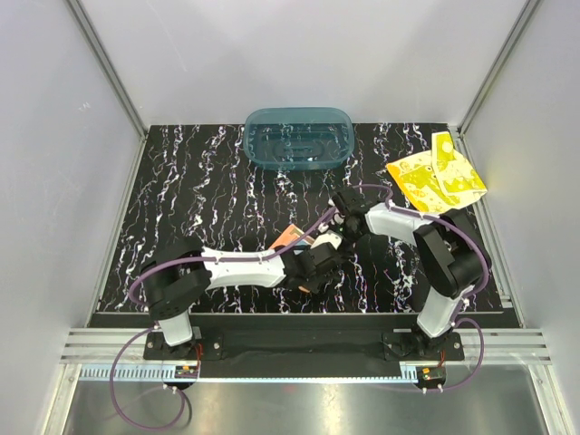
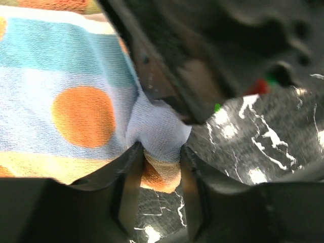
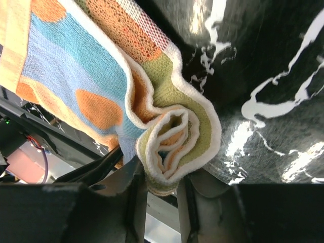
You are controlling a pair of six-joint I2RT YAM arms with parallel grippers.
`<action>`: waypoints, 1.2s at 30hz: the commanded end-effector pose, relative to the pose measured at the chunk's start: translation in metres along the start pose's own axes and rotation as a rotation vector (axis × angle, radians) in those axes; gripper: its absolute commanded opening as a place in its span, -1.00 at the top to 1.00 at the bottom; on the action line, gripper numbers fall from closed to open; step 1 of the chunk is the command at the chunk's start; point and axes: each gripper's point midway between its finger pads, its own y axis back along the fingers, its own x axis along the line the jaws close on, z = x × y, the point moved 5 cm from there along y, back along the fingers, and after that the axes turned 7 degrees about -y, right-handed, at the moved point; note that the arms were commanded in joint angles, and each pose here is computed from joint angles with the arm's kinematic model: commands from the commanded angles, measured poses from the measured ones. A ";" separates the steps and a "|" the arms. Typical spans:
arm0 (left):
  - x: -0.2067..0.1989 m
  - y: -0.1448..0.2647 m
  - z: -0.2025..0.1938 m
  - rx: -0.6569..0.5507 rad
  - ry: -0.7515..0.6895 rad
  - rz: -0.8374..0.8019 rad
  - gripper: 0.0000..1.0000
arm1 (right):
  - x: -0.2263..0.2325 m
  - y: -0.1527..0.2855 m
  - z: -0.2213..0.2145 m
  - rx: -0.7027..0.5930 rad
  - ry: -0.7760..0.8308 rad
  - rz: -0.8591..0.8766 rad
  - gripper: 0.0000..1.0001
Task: Roll the towels
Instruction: Roll the towel
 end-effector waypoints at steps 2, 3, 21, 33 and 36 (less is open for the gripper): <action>0.029 -0.021 -0.048 0.171 0.034 0.128 0.31 | 0.001 0.003 0.006 0.003 0.059 -0.051 0.30; 0.029 -0.022 -0.049 0.174 0.034 0.130 0.33 | -0.001 0.004 0.007 0.004 0.054 -0.061 0.26; 0.036 -0.022 -0.040 0.175 0.149 -0.130 0.88 | 0.000 0.077 0.041 -0.163 0.043 0.019 -0.37; 0.031 0.013 0.006 0.074 0.365 -0.537 0.92 | 0.017 0.091 0.025 -0.237 0.063 0.203 -0.40; 0.038 0.016 0.013 0.106 0.438 -0.558 0.91 | 0.011 0.082 0.018 -0.217 0.051 0.224 -0.39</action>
